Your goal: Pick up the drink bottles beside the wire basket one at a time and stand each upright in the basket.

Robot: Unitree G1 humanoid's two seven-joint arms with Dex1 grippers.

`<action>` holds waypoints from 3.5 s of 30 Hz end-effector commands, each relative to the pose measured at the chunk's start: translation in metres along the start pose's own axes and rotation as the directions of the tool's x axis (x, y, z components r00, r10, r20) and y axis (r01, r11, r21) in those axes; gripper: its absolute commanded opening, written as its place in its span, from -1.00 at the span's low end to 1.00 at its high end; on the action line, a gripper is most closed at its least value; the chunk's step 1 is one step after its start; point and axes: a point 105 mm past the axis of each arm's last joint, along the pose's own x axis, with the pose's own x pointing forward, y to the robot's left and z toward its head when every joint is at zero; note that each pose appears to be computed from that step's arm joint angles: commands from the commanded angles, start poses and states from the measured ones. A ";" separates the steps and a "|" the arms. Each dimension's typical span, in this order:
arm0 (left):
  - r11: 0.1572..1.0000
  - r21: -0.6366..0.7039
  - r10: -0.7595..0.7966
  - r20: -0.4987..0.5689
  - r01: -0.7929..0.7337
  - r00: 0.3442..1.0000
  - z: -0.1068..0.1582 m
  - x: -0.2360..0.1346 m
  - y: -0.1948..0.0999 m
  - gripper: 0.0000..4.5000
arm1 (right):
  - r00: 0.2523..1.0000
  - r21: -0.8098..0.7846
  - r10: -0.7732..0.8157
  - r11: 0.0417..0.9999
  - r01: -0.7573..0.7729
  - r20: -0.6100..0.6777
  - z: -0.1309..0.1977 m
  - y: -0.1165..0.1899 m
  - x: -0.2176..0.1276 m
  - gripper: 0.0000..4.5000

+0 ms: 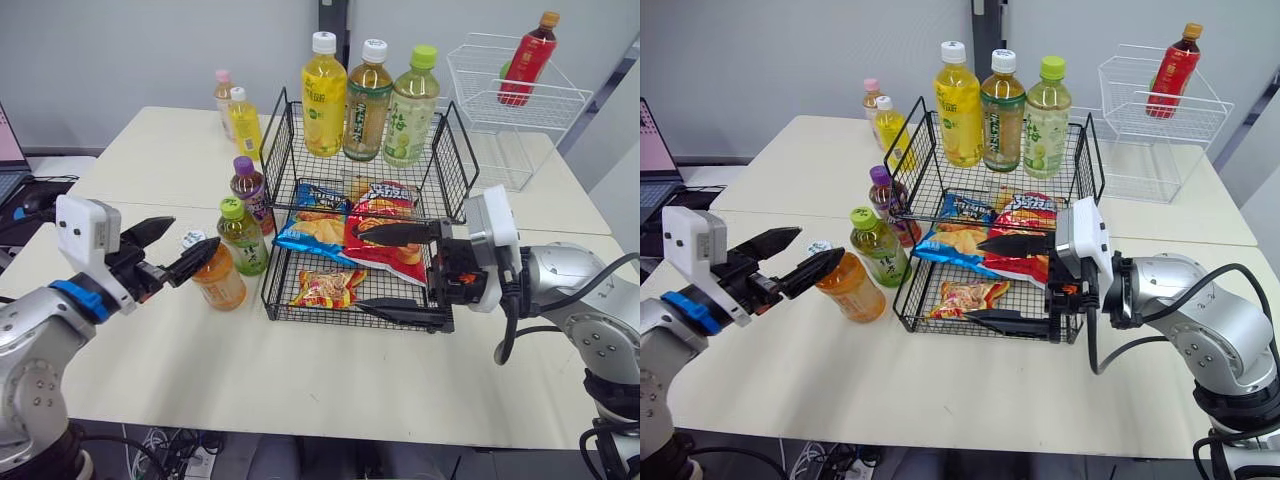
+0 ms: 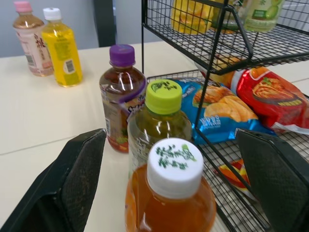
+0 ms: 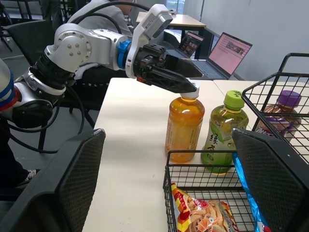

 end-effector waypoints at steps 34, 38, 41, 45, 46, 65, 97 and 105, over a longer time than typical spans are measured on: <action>0.964 0.081 -0.259 0.055 0.254 0.964 0.105 -0.023 0.005 -0.39 | 0.984 -0.085 -0.175 0.980 0.177 0.031 0.024 -0.013 -0.030 1.00; 0.961 0.105 -0.269 0.148 0.255 0.952 0.164 -0.021 0.020 -0.39 | 0.979 -0.093 -0.203 0.975 0.203 0.018 0.024 -0.015 -0.037 1.00; 0.958 0.111 -0.283 0.222 0.265 0.933 0.201 -0.013 0.028 -0.39 | 0.973 -0.098 -0.228 0.969 0.229 0.018 0.024 -0.016 -0.040 1.00; 0.924 0.145 -0.379 0.232 0.353 0.896 0.229 0.013 0.018 -0.39 | 0.964 -0.106 -0.267 0.958 0.267 0.017 0.023 -0.016 -0.044 1.00; 0.911 0.150 -0.410 0.248 0.383 0.878 0.238 0.022 0.013 -0.39 | 0.960 -0.106 -0.280 0.954 0.280 0.022 0.024 -0.015 -0.046 1.00; 0.575 0.263 -0.817 0.148 0.775 0.557 0.246 0.152 -0.125 -0.39 | 0.815 -0.143 -0.579 0.806 0.574 0.006 0.020 -0.015 -0.070 1.00; 0.517 0.240 -0.852 0.052 0.821 0.521 0.187 0.202 -0.179 -0.07 | 0.689 -0.233 -0.718 0.656 0.718 0.101 0.042 -0.034 -0.090 1.00; 0.473 0.237 -0.878 0.044 0.849 0.477 0.191 0.189 -0.166 0.95 | 0.716 -0.225 -0.692 0.686 0.692 0.093 0.040 -0.032 -0.089 1.00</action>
